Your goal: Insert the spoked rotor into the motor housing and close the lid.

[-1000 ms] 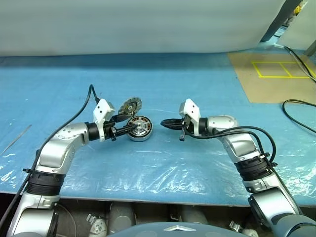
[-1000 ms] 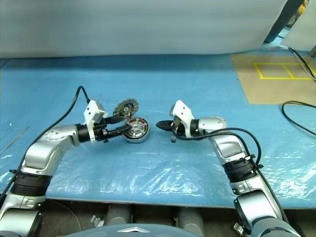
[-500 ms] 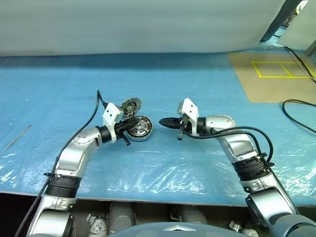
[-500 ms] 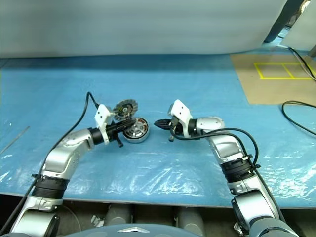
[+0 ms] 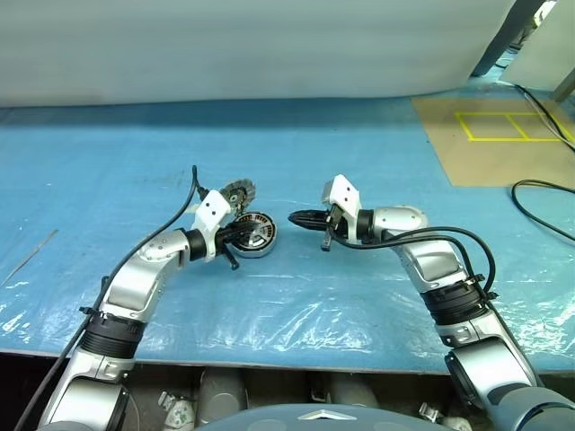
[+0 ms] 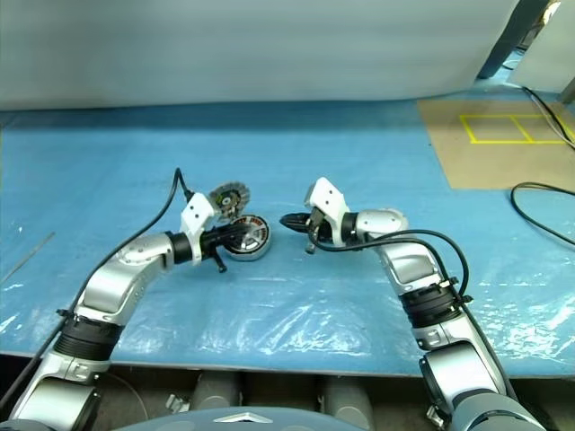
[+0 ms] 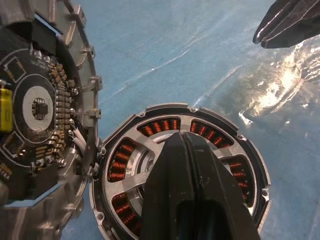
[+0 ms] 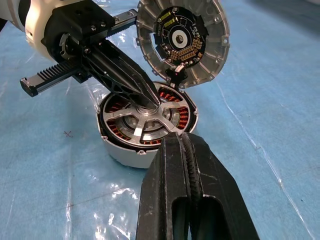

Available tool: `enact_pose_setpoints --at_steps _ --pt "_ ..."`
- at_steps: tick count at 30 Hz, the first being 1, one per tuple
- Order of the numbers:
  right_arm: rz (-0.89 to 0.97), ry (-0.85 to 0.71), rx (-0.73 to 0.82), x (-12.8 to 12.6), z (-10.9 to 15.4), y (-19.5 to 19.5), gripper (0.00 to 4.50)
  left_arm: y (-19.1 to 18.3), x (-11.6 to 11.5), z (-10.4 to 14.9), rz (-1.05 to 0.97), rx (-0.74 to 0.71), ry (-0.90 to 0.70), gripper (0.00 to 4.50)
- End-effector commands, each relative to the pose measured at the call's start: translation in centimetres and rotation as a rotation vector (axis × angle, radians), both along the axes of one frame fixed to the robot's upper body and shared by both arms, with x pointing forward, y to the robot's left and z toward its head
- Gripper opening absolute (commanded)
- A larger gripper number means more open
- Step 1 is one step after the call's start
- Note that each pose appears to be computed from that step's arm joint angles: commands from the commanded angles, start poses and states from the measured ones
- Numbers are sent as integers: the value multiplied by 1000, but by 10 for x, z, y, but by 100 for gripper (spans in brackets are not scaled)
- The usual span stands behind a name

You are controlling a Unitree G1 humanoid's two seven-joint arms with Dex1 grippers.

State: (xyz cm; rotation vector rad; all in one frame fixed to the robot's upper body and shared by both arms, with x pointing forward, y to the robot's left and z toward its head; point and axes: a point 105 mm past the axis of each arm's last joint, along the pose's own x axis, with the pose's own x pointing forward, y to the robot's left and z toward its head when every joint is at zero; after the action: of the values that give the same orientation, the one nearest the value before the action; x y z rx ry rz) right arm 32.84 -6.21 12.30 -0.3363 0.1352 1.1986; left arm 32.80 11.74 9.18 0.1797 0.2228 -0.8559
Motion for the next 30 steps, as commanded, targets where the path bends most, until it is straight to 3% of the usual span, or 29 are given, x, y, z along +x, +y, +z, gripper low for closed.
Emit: enact_pose_setpoints --at_steps 1,5,11,23,30 --pt "12 -56 18 3 14 4 0 22 7 -26 146 49 89 2" --pt "15 -58 12 4 13 4 0 27 9 -28 183 63 94 2" --pt "15 -62 6 5 13 3 0 24 -9 -40 131 76 186 2" --pt "18 -65 -3 6 11 3 0 -10 -9 20 -34 -183 -58 2" --pt "14 -61 -5 4 9 3 0 -2 -17 -8 -62 -80 34 2"
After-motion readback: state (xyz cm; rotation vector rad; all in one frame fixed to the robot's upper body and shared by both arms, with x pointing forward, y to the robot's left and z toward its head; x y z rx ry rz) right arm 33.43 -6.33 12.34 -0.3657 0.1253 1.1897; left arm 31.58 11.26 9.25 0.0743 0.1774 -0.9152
